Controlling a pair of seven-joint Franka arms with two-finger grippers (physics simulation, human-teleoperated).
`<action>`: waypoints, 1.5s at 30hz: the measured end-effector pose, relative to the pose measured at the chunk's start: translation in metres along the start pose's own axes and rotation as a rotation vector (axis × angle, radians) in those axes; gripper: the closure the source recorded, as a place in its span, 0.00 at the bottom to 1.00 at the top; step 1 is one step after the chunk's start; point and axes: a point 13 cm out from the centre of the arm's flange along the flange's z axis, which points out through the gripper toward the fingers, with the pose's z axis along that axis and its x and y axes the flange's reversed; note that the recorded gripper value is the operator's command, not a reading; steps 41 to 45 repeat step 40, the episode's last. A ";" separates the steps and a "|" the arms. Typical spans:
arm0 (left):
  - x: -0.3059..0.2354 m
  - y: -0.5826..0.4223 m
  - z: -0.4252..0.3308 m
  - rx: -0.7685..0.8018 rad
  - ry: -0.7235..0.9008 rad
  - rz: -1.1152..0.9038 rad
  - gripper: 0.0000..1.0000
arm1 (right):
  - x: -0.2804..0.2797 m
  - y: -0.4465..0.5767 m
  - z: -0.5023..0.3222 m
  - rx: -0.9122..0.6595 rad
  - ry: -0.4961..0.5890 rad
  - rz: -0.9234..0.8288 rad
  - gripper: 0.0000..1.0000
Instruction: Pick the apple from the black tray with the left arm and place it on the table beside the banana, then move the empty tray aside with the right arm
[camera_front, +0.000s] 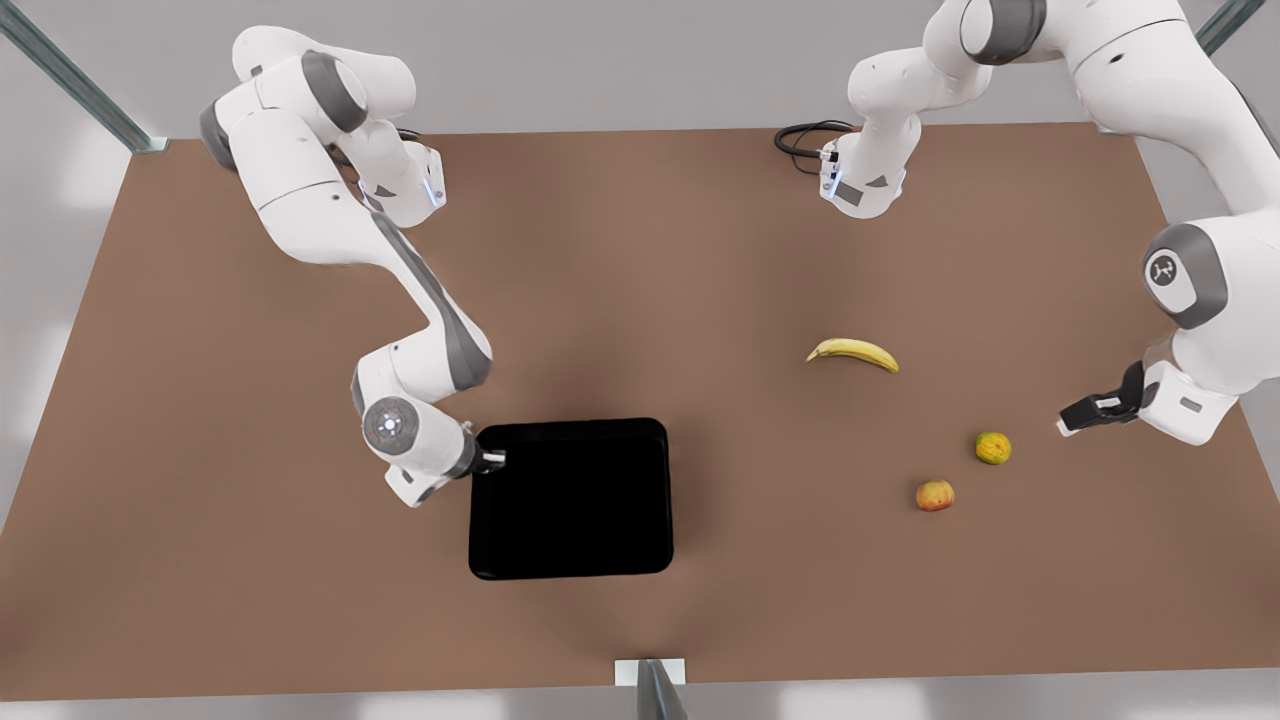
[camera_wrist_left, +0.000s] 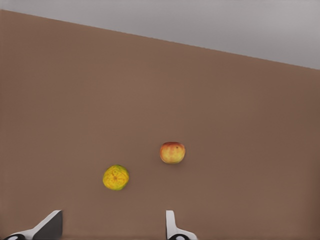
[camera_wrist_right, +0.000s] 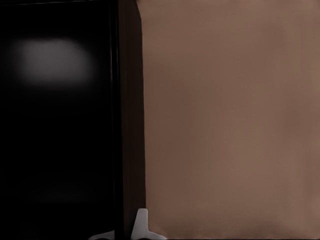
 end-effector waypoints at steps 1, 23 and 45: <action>0.001 -0.001 0.001 0.000 0.002 0.004 0.00 | -0.003 -0.019 -0.016 0.017 -0.002 0.011 0.91; -0.002 -0.009 -0.005 0.004 -0.011 0.044 0.00 | -0.088 -0.340 0.029 0.116 0.012 -0.296 0.80; -0.002 -0.012 -0.005 0.001 -0.011 0.056 0.00 | -0.003 -0.207 -0.250 0.143 -0.002 -0.569 0.00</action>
